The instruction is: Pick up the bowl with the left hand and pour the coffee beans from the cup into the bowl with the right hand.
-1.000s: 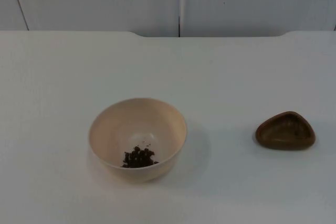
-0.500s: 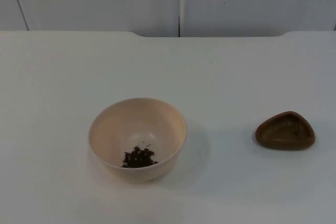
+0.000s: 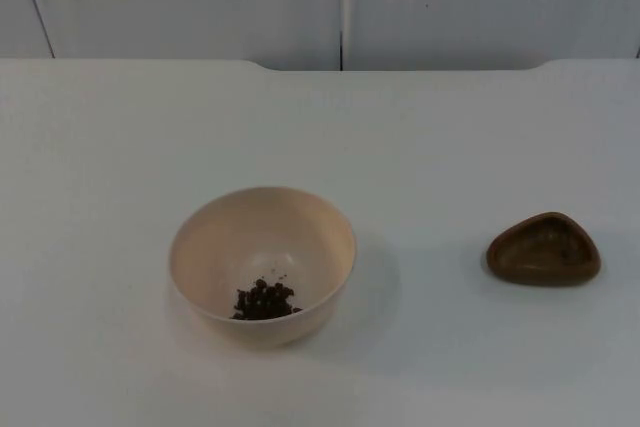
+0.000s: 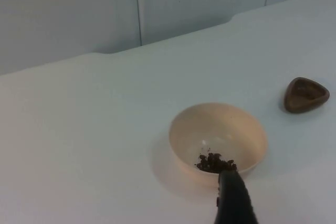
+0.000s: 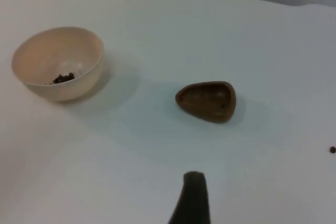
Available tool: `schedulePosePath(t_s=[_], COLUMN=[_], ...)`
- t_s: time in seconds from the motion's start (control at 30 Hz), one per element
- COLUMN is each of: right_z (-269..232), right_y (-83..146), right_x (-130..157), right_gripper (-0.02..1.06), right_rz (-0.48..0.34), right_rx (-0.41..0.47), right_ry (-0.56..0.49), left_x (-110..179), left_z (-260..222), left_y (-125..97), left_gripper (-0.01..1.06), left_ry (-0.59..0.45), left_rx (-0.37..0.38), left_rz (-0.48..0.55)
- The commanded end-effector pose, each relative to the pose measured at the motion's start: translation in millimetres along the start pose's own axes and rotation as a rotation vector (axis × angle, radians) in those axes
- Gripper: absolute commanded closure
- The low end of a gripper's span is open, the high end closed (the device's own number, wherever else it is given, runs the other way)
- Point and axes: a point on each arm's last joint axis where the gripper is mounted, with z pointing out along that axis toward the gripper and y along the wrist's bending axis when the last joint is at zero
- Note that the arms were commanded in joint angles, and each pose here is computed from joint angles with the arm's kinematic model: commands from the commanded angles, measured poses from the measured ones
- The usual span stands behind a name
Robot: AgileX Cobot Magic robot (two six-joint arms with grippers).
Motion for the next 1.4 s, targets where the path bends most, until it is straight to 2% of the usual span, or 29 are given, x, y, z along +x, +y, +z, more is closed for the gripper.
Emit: schedulePosePath(t_s=[0.0, 0.2, 0.33, 0.37, 0.4, 0.5, 0.6, 0.67, 1.07, 1.13, 1.17, 1.3, 1.37], right_z=[1.2, 1.3, 1.7, 1.7, 1.7, 1.7, 1.7, 1.7, 1.7, 1.7, 1.7, 1.7, 1.7], right_y=[-0.6, 1.6, 2.0, 2.0, 2.0, 2.0, 2.0, 2.0, 2.0, 2.0, 2.0, 2.0, 2.0], right_x=[1.3, 1.4, 1.9, 1.9, 1.9, 1.9, 1.9, 1.9, 1.9, 1.9, 1.9, 1.9, 1.9], right_gripper=[0.39, 0.39, 0.39, 0.39, 0.39, 0.39, 0.39, 0.39, 0.39, 0.3, 0.3, 0.0, -0.01], right_rz=[0.003, -0.032, -0.042, -0.042, -0.042, -0.042, -0.042, -0.042, -0.042, -0.042, -0.042, -0.042, -0.042], right_rx=[0.007, -0.017, -0.021, -0.021, -0.021, -0.021, -0.021, -0.021, -0.021, -0.021, -0.021, -0.021, -0.021], right_ry=[0.002, 0.002, 0.005, 0.005, 0.005, 0.005, 0.005, 0.005, 0.005, 0.005, 0.005, 0.005, 0.005], left_x=[0.3, 0.5, 4.0, 7.4, 10.9, 13.3, 16.3, 16.3, 16.3, 16.3, 16.3, 16.3, 16.3], left_z=[0.3, 0.3, -1.1, -1.3, -0.8, 1.6, 2.8, 2.6, 2.7, 2.7, 2.7, 2.7, 2.7], left_y=[-0.9, -1.6, 0.9, 2.4, 3.3, 3.5, 9.9, 11.4, 10.4, 10.2, 10.2, 10.0, 10.1], left_gripper=[0.55, 0.55, 0.55, 0.55, 0.55, 0.55, 0.55, 0.55, 0.55, 0.55, 0.55, 0.55, 0.55], left_ry=[-0.009, -0.007, 0.041, 0.079, 0.111, 0.122, 0.14, 0.139, 0.139, 0.139, 0.139, 0.14, 0.14], left_rx=[0.016, 0.024, -0.004, -0.019, -0.028, -0.029, -0.104, -0.12, -0.11, -0.108, -0.108, -0.105, -0.106], left_rz=[-0.01, -0.009, 0.034, 0.043, 0.039, 0.021, -0.046, -0.056, -0.064, -0.059, -0.059, -0.055, -0.053])
